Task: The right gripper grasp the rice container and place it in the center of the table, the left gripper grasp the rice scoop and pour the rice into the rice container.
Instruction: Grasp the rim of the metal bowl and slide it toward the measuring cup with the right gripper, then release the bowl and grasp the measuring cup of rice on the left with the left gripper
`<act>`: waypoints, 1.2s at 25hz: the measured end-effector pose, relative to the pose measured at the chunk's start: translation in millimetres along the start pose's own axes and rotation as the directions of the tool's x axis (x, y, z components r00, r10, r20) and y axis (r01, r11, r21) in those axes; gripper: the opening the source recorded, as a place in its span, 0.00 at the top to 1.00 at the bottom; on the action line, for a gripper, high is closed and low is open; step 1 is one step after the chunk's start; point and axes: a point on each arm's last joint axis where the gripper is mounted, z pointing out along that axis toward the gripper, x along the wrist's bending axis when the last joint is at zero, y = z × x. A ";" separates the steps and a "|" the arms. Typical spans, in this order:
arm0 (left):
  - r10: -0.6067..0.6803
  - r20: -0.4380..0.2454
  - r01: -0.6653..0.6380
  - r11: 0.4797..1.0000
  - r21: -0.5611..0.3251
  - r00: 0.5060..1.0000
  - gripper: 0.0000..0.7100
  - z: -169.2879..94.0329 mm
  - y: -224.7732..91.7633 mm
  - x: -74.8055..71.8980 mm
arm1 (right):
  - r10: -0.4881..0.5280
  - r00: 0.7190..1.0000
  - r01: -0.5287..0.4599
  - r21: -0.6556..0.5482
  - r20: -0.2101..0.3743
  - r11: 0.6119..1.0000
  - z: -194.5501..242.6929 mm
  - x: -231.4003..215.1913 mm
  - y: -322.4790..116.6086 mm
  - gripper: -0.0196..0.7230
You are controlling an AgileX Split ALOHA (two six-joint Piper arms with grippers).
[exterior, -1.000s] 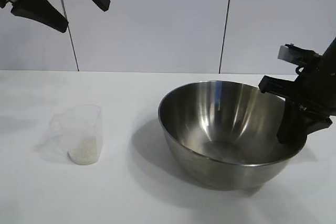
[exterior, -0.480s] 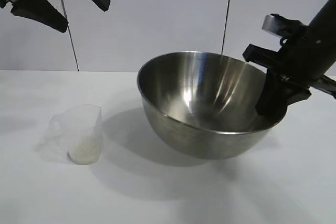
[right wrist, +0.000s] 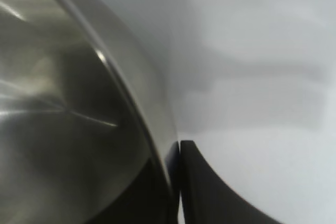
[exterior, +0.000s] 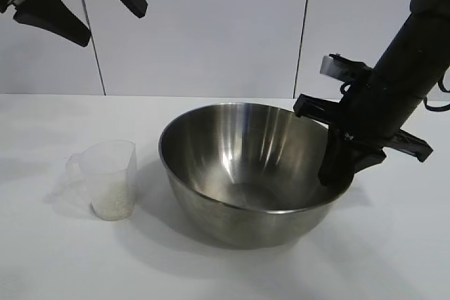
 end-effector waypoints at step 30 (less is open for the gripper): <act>0.000 -0.002 0.000 1.000 -0.011 1.000 0.17 0.0 1.0 0.2 | -0.073 0.982 0.085 -0.061 0.174 0.994 -105.9 20.7 22.3 0.25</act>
